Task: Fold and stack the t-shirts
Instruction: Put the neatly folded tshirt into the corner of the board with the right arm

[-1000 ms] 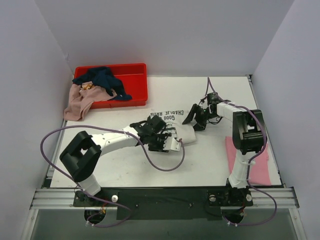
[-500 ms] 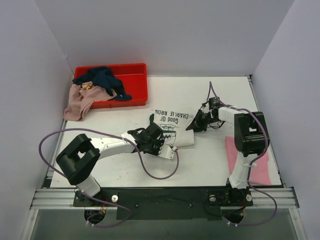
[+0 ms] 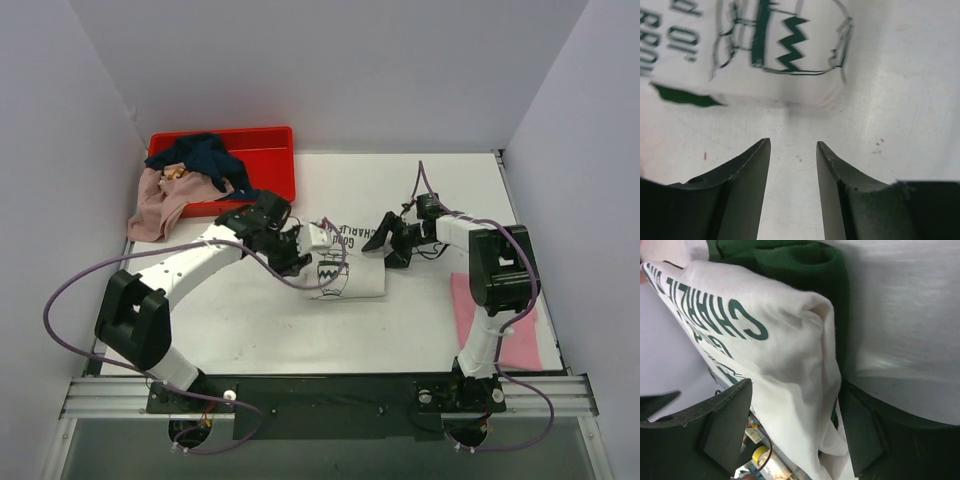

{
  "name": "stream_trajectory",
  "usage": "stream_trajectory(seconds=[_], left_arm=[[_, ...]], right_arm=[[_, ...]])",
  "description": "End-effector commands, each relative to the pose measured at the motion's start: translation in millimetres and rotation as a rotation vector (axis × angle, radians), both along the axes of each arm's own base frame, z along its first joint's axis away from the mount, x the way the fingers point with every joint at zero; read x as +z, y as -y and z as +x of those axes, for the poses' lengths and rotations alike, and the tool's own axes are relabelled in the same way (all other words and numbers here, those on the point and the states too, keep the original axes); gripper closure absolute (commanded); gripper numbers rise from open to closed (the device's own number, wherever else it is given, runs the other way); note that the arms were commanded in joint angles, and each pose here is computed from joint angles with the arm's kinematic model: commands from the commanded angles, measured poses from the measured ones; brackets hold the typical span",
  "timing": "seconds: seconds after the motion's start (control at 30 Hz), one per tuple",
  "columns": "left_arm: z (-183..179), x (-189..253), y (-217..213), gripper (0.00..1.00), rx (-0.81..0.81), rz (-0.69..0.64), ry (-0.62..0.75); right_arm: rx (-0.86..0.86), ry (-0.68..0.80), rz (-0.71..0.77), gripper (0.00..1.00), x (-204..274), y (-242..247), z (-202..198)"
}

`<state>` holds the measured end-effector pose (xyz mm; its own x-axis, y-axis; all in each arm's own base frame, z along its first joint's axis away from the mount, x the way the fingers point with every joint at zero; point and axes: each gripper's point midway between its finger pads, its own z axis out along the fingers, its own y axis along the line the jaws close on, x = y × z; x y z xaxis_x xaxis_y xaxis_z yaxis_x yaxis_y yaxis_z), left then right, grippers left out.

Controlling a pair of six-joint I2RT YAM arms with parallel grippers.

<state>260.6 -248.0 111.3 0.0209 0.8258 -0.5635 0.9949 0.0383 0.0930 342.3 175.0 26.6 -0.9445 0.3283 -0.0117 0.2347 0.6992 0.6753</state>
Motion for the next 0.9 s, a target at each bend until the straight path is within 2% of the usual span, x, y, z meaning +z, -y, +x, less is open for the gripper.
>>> stream_trajectory(seconds=[0.0,0.07,0.1,0.13,0.23,0.37,0.43,0.47,0.5,0.63,0.87], left_arm=[[43.7,27.0,7.2,0.48,0.376,-0.173,-0.096],[62.7,28.2,14.7,0.48,0.491,-0.183,-0.123],[63.0,15.5,15.8,0.48,0.546,-0.157,-0.187],[71.2,23.0,20.0,0.48,0.58,-0.172,-0.192],[75.2,10.1,17.1,0.49,0.681,-0.151,-0.292],[84.9,6.7,1.5,0.49,0.739,-0.159,-0.276],[94.0,11.5,-11.7,0.49,0.778,-0.173,-0.266],[97.3,15.7,-14.6,0.49,0.789,-0.181,-0.259],[103.5,21.7,-23.5,0.49,0.814,-0.195,-0.243],[114.4,44.9,-45.4,0.49,0.84,-0.217,-0.172],[108.8,62.4,-63.3,0.48,0.825,-0.182,-0.086]], right_arm=[[-0.004,-0.008,0.044,0.34,-12.7,-12.4,7.0],[-0.01,-0.003,0.083,0.34,-13.5,-18.2,11.4],[-0.012,-0.01,0.088,0.34,-15.9,-18.9,11.7],[-0.008,-0.007,0.093,0.35,-16.4,-20.8,12.6],[-0.004,-0.016,0.112,0.4,-20.4,-25.7,14.0],[0.017,-0.017,0.152,0.63,-21.9,-37.5,16.9],[0.035,-0.003,0.172,0.8,-19.1,-43.6,18.7],[0.044,-0.001,0.178,0.95,-17.6,-45.7,19.0],[0.056,0.002,0.176,1.0,-16.2,-45.4,17.8],[0.15,0.059,0.128,1.0,10.3,-36.3,10.9],[0.395,0.112,-0.326,1.0,45.6,38.5,-33.9]])
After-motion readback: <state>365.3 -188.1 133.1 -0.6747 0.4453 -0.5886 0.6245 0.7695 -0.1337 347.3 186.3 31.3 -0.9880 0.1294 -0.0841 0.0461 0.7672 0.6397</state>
